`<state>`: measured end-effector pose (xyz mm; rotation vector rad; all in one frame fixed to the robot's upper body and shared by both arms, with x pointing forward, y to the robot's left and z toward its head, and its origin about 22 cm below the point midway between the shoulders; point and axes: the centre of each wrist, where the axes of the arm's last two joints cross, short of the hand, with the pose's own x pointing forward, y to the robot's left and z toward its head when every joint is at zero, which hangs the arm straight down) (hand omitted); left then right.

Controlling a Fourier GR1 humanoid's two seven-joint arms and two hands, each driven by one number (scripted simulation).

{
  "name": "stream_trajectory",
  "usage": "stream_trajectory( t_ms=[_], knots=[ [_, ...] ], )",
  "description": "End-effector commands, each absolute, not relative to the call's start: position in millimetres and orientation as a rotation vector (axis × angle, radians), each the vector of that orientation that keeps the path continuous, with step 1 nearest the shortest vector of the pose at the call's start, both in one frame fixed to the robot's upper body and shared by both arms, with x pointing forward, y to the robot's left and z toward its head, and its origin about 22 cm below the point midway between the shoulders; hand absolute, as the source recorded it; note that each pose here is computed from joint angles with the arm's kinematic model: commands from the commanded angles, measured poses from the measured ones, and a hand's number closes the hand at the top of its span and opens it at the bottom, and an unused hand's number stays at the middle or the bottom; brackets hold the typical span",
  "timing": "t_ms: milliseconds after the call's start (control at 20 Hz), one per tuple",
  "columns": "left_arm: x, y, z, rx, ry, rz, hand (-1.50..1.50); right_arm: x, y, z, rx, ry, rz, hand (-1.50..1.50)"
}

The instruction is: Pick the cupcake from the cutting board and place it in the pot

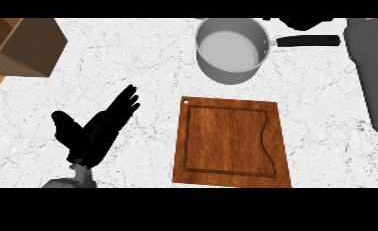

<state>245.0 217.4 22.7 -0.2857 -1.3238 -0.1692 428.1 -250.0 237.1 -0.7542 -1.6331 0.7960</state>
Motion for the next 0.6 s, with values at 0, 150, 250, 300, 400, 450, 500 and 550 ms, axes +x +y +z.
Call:
stream_trajectory(
  t_ms=[0,150,250,300,400,450,500,550],
  knots=[
    [246.3,220.3,26.3,-0.31,-1.324,-0.206,0.0,453.4,-225.3,215.4,-0.753,-1.638,0.814,1.5],
    [247.3,222.4,21.3,-0.311,-1.334,-0.19,0.0,463.8,-204.4,201.2,-0.711,-1.63,0.807,1.5],
    [254.6,218.8,29.6,-0.32,-1.34,-0.184,0.0,465.7,-187.2,180.3,-0.692,-1.647,0.793,1.5],
    [248.2,202.4,24.6,-0.302,-1.333,-0.176,0.0,471.0,-194.0,193.9,-0.649,-1.642,0.77,1.5],
    [257.2,200.0,30.0,-0.308,-1.345,-0.206,0.0,470.8,-198.2,167.9,-0.629,-1.654,0.77,1.5],
    [244.5,218.3,35.6,-0.313,-1.343,-0.193,0.0,474.3,-191.8,175.4,-0.64,-1.628,0.764,1.5],
    [258.7,200.9,28.3,-0.318,-1.336,-0.184,0.0,473.3,-172.0,163.9,-0.645,-1.616,0.79,1.5],
    [239.8,212.2,34.3,-0.327,-1.344,-0.201,0.0,472.9,-181.2,153.4,-0.655,-1.579,0.815,1.5]
  ],
)
